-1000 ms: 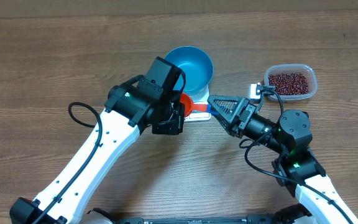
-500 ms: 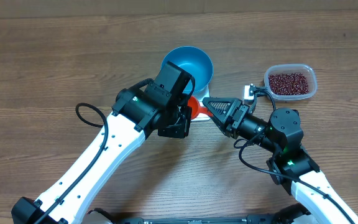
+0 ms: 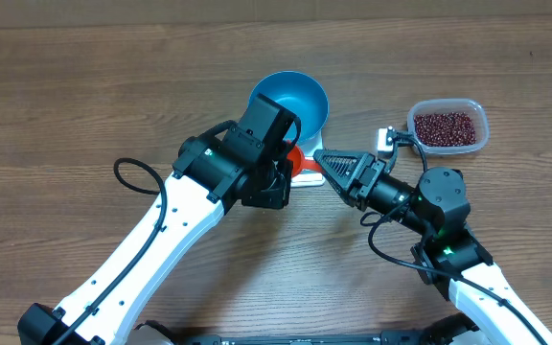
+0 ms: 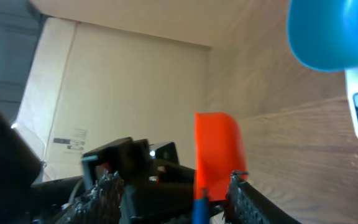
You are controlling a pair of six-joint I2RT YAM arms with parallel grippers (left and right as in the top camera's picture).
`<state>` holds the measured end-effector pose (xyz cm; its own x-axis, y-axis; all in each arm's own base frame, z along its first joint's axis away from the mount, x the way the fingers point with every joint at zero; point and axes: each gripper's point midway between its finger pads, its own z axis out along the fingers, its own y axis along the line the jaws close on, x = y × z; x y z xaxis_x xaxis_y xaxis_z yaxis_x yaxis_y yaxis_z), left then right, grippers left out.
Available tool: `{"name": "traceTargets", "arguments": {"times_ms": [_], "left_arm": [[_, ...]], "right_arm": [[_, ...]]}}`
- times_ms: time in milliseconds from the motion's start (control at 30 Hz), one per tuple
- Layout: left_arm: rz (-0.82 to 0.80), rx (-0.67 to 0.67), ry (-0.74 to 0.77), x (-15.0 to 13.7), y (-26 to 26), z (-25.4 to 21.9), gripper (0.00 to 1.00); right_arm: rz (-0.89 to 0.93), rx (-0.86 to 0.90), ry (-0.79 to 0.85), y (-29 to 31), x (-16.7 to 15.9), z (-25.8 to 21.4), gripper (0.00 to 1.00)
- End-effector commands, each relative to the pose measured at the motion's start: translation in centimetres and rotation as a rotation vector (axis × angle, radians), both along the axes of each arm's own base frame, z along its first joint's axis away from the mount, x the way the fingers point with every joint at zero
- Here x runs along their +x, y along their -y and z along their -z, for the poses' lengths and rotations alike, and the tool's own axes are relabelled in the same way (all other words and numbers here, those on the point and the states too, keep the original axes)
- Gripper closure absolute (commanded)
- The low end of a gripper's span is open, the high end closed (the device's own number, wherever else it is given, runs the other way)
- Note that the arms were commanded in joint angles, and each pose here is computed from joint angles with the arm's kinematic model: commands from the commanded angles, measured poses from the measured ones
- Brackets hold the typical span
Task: Scoop item into bowl and weigh 150g on scale
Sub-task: 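Bring the red scoop to the right gripper and close right gripper on it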
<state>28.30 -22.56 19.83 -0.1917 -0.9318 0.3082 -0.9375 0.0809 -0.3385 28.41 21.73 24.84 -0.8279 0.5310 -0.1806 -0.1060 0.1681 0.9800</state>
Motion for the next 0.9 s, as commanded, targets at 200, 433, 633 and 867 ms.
{"name": "traceTargets", "arguments": {"times_ms": [200, 433, 633, 867], "left_arm": [[-0.014, 0.016, 0.015, 0.4, 0.2, 0.3, 0.95], [-0.013, 0.017, 0.014, 0.4, 0.2, 0.3, 0.96], [-0.013, 0.019, 0.011, 0.3, 0.2, 0.3, 0.95], [-0.012, 0.022, 0.008, 0.2, 0.1, 0.4, 0.63]], "right_arm": [[0.005, 0.013, 0.044, -0.1, 0.2, -1.6, 0.64], [0.014, -0.003, 0.006, 0.0, 0.3, -0.7, 0.86], [0.024, -0.009, -0.007, 0.1, 0.4, -0.3, 0.92], [0.020, -0.009, -0.007, 0.1, 0.4, -0.4, 0.96]]}}
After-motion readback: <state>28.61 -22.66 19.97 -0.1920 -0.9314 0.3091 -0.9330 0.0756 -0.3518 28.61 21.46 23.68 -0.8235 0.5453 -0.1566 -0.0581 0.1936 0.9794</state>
